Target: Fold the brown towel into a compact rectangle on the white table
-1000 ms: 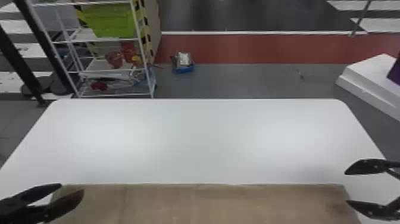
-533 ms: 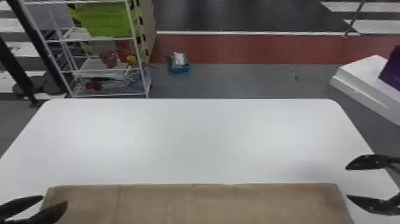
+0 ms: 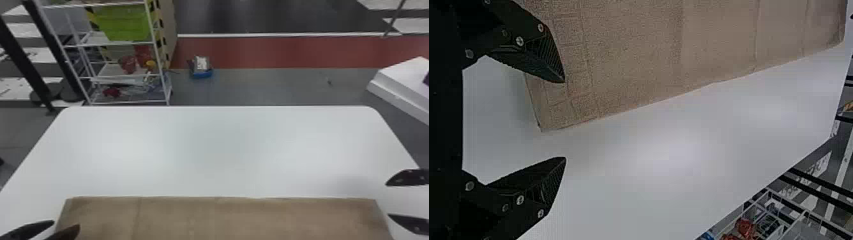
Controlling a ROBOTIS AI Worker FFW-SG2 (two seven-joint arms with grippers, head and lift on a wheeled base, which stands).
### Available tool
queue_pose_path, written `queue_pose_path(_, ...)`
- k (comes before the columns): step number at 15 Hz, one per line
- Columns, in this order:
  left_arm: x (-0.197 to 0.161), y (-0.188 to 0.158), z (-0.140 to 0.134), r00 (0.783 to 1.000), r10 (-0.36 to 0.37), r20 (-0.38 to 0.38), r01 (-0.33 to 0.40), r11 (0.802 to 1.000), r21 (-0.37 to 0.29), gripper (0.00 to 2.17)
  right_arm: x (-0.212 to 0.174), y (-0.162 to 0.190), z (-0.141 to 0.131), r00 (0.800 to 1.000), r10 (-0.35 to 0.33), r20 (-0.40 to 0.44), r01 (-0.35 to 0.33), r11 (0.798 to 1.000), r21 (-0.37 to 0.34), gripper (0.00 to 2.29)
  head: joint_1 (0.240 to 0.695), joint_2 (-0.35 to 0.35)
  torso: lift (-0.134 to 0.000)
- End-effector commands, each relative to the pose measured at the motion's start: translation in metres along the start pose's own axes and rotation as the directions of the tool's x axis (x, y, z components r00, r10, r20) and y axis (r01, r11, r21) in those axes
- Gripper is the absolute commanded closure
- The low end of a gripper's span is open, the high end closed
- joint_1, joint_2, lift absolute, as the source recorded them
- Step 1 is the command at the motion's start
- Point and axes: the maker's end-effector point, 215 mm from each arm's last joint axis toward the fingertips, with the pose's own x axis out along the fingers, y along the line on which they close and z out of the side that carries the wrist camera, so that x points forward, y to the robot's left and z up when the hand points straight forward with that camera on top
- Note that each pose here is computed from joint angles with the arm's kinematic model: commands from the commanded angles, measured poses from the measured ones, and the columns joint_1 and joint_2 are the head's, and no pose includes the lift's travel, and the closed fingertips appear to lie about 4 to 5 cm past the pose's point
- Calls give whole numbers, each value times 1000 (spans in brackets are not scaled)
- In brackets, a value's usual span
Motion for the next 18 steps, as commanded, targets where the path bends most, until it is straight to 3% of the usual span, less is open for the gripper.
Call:
queue_pose_path(1, 3, 3, -7, 1000, 5, -16, -5, 1000, -11, 70, -1, 0, -2, 1000, 7, 1, -7, 1000, 2, 387, 695, 55, -124)
queue_pose_path(14, 13, 8, -28, 999, 6, -49, -8, 999, -38, 215, 3, 1, -6, 1000, 15, 13, -15, 1000, 12, 387, 695, 53, -124)
queue_pose_path(18, 21, 4, -42, 996, -8, -93, 4, 999, -39, 792, 6, 4, -6, 1000, 23, 15, -23, 1000, 17, 387, 695, 47, -124)
